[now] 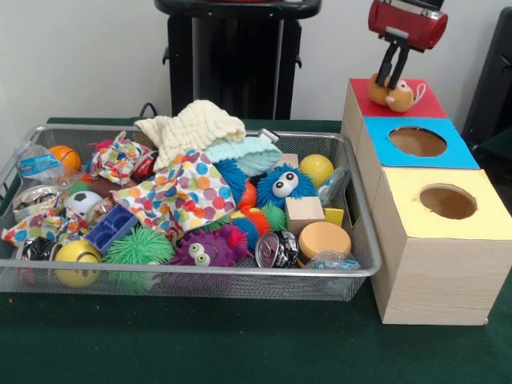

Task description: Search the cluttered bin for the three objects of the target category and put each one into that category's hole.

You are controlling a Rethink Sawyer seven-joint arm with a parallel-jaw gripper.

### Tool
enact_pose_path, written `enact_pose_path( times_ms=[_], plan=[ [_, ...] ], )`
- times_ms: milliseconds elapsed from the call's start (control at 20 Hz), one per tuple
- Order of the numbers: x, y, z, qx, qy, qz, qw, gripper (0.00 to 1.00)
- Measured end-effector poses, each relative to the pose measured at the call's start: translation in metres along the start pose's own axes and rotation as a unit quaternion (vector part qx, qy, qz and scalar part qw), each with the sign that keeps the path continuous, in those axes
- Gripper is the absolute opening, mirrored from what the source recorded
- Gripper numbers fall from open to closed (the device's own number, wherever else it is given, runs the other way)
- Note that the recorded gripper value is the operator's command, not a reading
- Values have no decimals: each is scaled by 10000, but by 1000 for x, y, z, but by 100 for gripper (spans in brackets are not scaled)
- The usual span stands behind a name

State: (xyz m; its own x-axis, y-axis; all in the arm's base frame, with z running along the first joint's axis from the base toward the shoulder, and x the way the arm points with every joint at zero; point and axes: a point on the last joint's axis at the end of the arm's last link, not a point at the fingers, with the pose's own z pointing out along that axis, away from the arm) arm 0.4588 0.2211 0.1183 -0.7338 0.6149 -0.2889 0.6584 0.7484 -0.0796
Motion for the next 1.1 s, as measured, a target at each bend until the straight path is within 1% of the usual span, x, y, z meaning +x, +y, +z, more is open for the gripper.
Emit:
enact_pose_path(
  times_ms=[650,950,1100],
  plan=[
    [2,1,0,-5,5,-20,10000,0],
    [8,3,-2,-19,1,-77,10000,0],
    [14,5,-3,-32,-2,-141,9999,0]
  ],
)
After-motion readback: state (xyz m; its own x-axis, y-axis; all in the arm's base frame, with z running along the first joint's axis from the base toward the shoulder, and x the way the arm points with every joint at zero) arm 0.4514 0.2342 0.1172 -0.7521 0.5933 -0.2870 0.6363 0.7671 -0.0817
